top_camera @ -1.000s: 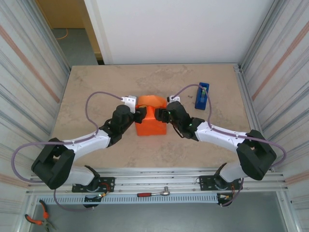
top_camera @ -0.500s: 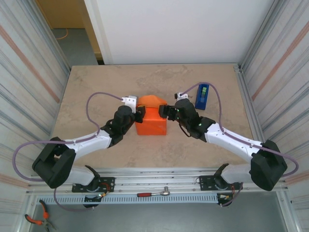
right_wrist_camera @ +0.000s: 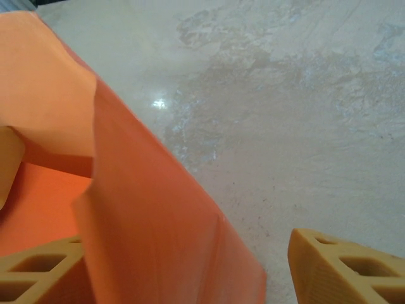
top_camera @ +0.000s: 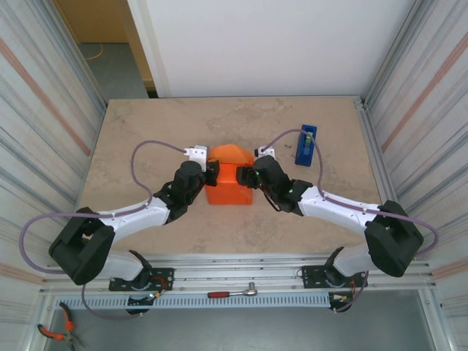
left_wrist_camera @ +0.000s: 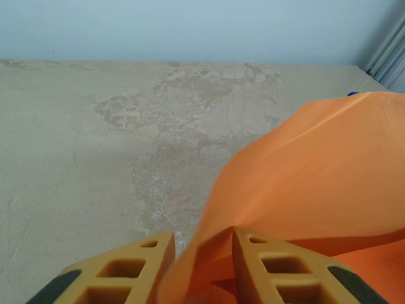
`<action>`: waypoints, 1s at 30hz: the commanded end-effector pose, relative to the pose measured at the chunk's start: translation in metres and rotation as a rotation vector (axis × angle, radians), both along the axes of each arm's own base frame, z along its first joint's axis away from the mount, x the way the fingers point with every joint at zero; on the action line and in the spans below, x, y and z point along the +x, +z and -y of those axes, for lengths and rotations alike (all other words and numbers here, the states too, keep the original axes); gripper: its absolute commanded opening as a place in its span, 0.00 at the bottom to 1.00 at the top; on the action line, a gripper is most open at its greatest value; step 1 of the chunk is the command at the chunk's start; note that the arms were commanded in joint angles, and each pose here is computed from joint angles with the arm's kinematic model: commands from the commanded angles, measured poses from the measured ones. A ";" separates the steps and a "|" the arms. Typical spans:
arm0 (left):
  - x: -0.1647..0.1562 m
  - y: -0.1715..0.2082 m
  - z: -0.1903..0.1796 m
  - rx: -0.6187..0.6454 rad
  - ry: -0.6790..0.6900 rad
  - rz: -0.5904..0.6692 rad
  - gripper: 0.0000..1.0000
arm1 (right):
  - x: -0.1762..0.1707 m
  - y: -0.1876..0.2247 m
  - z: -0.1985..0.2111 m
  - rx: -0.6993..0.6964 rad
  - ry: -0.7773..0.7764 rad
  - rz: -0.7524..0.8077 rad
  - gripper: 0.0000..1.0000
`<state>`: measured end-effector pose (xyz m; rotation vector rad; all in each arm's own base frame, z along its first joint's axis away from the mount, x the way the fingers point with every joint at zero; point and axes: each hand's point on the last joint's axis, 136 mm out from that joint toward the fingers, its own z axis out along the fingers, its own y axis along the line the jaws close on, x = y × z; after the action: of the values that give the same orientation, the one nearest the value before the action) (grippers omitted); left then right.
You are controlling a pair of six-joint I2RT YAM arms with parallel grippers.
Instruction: Wrap the gift box in paper
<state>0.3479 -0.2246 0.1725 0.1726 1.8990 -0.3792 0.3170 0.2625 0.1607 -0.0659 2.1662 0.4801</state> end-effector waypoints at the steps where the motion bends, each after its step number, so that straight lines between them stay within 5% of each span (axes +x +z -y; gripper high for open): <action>1: -0.005 -0.015 0.001 0.050 -0.003 -0.046 0.31 | 0.001 -0.017 0.011 -0.063 -0.044 -0.005 0.66; 11: -0.005 -0.014 0.005 0.041 -0.017 -0.040 0.19 | 0.004 -0.016 0.008 -0.111 -0.043 0.006 0.49; 25: -0.003 -0.013 0.015 0.013 -0.004 -0.026 0.05 | 0.014 -0.006 -0.006 -0.142 -0.016 0.019 0.12; 28: -0.002 -0.008 0.017 0.017 -0.010 -0.013 0.08 | 0.012 -0.009 -0.003 -0.144 -0.025 0.011 0.07; 30: 0.000 0.001 0.014 0.020 -0.006 -0.004 0.20 | 0.010 -0.012 0.000 -0.136 -0.039 0.004 0.05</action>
<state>0.3524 -0.2274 0.1776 0.1274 1.8727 -0.3565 0.3338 0.2663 0.1669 -0.0529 2.1334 0.3724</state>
